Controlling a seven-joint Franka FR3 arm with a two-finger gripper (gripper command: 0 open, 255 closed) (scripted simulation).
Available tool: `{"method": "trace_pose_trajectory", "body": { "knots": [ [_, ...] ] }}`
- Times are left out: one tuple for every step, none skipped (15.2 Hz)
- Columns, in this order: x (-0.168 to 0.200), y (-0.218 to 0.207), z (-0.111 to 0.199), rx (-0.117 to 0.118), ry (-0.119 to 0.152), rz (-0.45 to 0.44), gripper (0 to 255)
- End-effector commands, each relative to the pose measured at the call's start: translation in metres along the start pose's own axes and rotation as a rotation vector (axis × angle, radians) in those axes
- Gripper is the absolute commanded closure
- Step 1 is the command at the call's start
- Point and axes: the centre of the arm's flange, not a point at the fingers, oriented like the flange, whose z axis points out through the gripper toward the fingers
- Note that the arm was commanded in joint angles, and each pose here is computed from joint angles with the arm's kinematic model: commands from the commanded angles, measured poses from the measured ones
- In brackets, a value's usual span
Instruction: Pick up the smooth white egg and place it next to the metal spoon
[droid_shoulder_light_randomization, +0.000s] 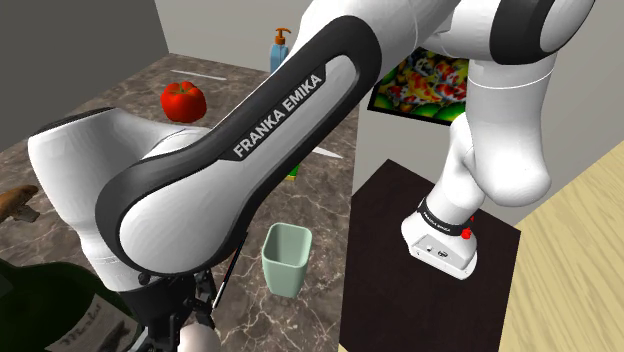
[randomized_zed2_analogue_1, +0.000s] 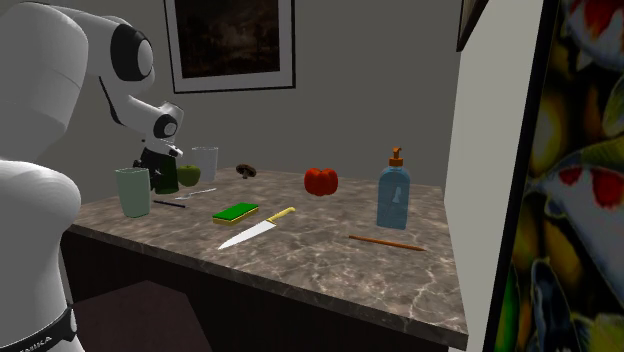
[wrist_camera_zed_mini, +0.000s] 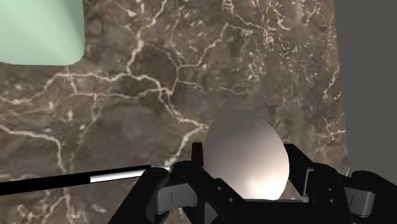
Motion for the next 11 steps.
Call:
{"method": "trace_pose_trajectory", "body": {
  "knots": [
    [0.0,0.0,0.0,0.0,0.0,0.0,255],
    [0.0,0.0,0.0,0.0,0.0,0.0,255],
    [0.0,0.0,0.0,0.0,0.0,0.0,255],
    [0.0,0.0,0.0,0.0,0.0,0.0,0],
    [0.0,0.0,0.0,0.0,0.0,0.0,0],
    [0.0,0.0,0.0,0.0,0.0,0.0,0],
    [0.0,0.0,0.0,0.0,0.0,0.0,0],
    [0.0,0.0,0.0,0.0,0.0,0.0,0],
    [0.0,0.0,0.0,0.0,0.0,0.0,0],
    [0.0,0.0,-0.013,0.0,0.0,0.0,0],
    [0.0,0.0,-0.026,0.0,0.0,0.0,0]
  ]
}}
